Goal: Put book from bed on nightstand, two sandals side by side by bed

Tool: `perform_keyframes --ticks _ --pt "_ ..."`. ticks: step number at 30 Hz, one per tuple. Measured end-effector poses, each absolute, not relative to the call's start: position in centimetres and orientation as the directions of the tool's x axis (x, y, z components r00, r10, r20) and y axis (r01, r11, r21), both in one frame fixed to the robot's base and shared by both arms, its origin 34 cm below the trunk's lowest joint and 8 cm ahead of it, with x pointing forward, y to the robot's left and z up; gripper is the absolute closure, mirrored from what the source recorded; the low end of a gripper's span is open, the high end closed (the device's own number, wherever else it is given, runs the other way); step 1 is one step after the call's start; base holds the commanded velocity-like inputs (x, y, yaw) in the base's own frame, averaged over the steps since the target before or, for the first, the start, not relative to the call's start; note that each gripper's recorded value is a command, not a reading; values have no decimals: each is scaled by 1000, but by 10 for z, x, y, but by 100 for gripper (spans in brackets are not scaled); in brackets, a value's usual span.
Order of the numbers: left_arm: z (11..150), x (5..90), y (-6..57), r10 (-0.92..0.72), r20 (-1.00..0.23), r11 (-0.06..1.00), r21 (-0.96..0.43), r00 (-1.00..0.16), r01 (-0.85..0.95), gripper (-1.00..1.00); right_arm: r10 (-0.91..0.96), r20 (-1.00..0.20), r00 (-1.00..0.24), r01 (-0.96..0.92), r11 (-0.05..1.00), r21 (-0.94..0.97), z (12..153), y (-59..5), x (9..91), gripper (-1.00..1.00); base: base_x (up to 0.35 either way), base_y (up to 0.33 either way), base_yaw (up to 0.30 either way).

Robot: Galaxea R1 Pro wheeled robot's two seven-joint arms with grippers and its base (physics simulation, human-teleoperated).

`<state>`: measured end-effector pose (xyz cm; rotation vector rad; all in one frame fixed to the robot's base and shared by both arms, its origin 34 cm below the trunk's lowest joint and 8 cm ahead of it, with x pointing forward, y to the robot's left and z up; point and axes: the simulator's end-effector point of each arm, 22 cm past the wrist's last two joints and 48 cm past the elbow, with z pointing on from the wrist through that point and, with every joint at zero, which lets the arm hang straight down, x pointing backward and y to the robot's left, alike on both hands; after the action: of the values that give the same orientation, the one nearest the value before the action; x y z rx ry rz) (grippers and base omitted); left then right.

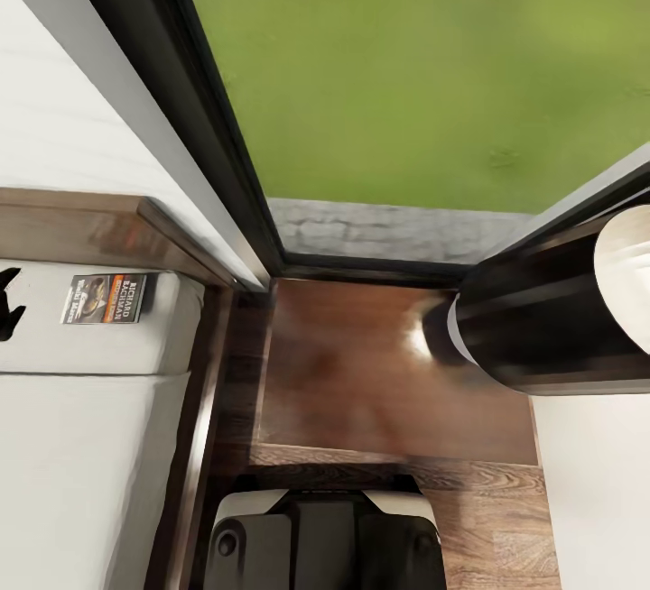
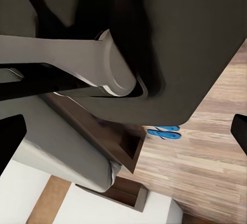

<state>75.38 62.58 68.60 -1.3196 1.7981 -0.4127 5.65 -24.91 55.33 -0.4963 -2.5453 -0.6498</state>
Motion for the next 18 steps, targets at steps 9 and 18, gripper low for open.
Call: perform_keyframes --ticks 9,18 --pt "689 757 623 -897 -434 396 -698 -87 -596 -100 225 515 -827 444 823 354 553 -249 57 -100 0 0 0" --pt "654 739 609 -928 -361 335 -708 -90 -622 -100 224 515 -827 444 823 354 553 -249 57 -100 0 0 0"
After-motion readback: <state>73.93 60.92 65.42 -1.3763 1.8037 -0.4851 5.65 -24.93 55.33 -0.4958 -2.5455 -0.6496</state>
